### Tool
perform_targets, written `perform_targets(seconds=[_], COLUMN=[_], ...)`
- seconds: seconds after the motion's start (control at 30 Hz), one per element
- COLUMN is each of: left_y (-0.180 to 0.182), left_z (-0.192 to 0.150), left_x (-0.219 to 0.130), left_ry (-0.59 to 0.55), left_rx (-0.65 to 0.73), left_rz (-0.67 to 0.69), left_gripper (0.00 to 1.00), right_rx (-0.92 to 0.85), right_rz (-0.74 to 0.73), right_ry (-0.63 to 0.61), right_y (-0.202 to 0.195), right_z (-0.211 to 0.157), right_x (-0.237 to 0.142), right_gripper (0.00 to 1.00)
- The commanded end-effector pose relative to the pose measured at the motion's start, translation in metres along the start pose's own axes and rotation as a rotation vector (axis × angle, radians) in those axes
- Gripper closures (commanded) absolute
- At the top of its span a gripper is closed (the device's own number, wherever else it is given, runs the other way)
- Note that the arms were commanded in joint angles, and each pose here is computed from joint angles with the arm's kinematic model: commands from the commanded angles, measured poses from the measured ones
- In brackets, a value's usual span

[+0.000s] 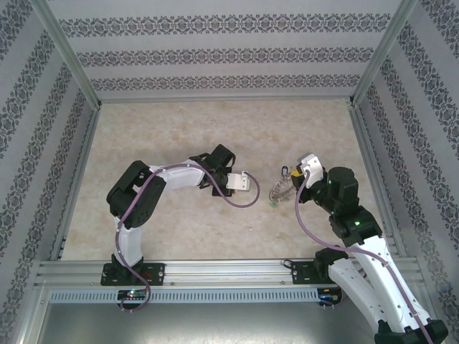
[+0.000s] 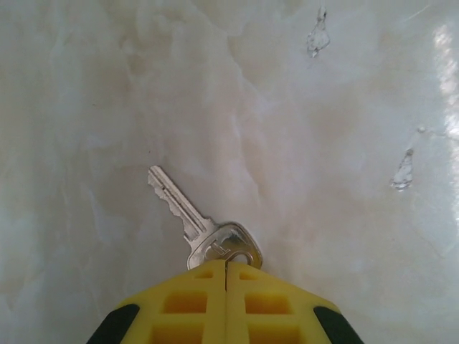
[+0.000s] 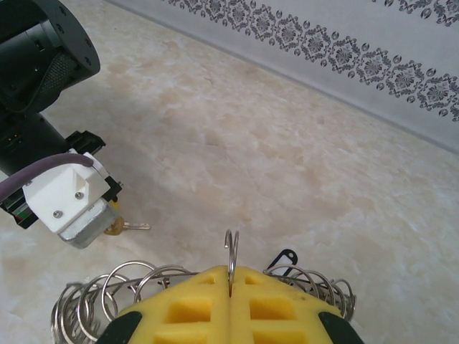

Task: Put the keys on the keyring

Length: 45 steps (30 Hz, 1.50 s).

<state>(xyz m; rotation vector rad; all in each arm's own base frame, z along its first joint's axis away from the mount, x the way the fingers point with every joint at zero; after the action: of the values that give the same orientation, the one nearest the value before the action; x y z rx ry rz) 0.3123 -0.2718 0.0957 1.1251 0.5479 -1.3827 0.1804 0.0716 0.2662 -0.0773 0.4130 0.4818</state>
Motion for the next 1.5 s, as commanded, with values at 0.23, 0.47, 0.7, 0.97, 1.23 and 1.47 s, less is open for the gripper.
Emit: perform_targets(seconds=[0.23, 0.47, 0.7, 0.97, 1.23, 1.47], left_y=[0.014, 0.004, -0.037, -0.078, -0.060, -0.040], left_z=[0.026, 0.016, -0.002, -0.022, -0.018, -0.020], left_x=[-0.081, -0.106, -0.143, -0.135, -0.084, -0.051], left_ry=[-0.272, -0.322, -0.130, 0.069, 0.209, 0.231], left_rx=[-0.468, -0.909, -1.203, -1.335, -1.271, -1.255], left_rz=[-0.052, -0.051, -0.087, -0.180, -0.351, -0.351], left_gripper=[1.00, 1.00, 1.00, 1.00, 1.00, 1.00], right_rx=[0.011, 0.024, 0.030, 0.026, 0.021, 0.027], right_rz=[0.003, 0.039, 0.053, 0.112, 0.106, 0.106], right_ry=[-0.047, -0.040, -0.039, -0.053, -0.039, -0.025], right_y=[-0.001, 0.001, 0.002, 0.007, 0.005, 0.004], right_z=[0.007, 0.007, 0.007, 0.010, 0.010, 0.007], right_x=[0.000, 0.005, 0.006, 0.008, 0.015, 0.018], right_gripper=[1.00, 1.00, 1.00, 1.00, 1.00, 1.00])
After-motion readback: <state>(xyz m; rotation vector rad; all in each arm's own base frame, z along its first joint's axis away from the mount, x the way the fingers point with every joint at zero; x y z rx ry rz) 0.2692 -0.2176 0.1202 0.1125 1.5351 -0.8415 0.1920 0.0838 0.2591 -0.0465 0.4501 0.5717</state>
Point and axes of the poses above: each hand's point on the last joint's axis, 136 mm out from that joint toward the fingers, its own x axis out along the fingers, its own y axis along the line the jaws close on, z = x × y, the point moved 8 cm from there along -x, back along the fingers, and after that the axes turned 9 degrees about x, right-handed, at the moved point
